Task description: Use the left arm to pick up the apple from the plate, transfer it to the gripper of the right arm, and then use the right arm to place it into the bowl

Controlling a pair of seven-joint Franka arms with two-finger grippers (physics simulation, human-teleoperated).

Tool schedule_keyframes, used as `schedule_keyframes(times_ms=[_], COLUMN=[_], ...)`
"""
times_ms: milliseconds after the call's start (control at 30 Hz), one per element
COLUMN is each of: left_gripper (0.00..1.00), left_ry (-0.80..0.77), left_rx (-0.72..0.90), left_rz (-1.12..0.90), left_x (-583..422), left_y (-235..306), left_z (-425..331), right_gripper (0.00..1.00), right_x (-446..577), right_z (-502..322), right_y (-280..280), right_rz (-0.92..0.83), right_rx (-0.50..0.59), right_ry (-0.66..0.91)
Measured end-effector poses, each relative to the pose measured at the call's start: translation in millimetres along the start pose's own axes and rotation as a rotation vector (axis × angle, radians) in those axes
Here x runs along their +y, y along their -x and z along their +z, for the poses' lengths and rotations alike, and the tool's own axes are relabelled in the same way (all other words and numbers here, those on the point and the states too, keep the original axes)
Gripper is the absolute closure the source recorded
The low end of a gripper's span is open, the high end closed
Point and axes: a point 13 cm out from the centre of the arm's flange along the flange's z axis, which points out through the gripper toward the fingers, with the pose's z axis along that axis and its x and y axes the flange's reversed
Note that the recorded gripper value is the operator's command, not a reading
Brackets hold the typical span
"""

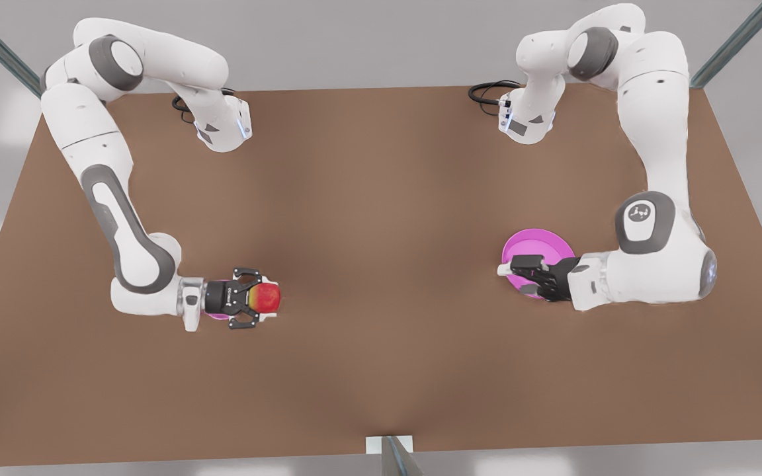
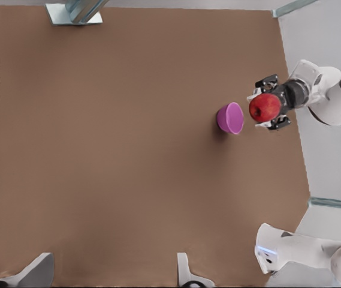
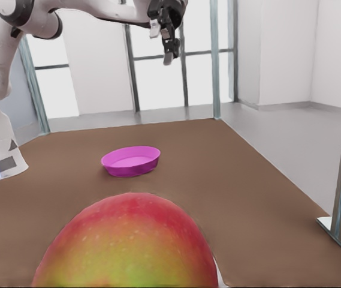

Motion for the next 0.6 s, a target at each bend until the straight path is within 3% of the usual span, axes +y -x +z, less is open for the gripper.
schedule_keyframes(times_ms=[67, 167, 233, 400, 600], left_gripper=[0.0, 0.0, 0.0, 0.0, 0.0], left_ry=[0.166, 0.425, 0.501, 0.577, 0.555], left_rx=[0.064, 0.216, 0.251, 0.14, 0.116], left_rz=[-0.032, -0.125, -0.165, -0.147, -0.134], left_x=[12, 35, 67, 59, 40], left_y=[-39, -112, -127, -99, -93], left_z=[-42, -26, -15, -55, -81], right_gripper=[0.26, 0.26, 0.26, 0.25, 0.25], right_x=[13, 30, 38, 36, 38], right_z=[-36, -69, -88, -134, -123], right_y=[-24, -62, -86, -135, -163], right_rz=[-0.066, -0.129, -0.15, -0.18, -0.188], right_rx=[0.146, 0.353, 0.474, 0.707, 0.795], right_ry=[0.064, 0.171, 0.228, 0.3, 0.332])
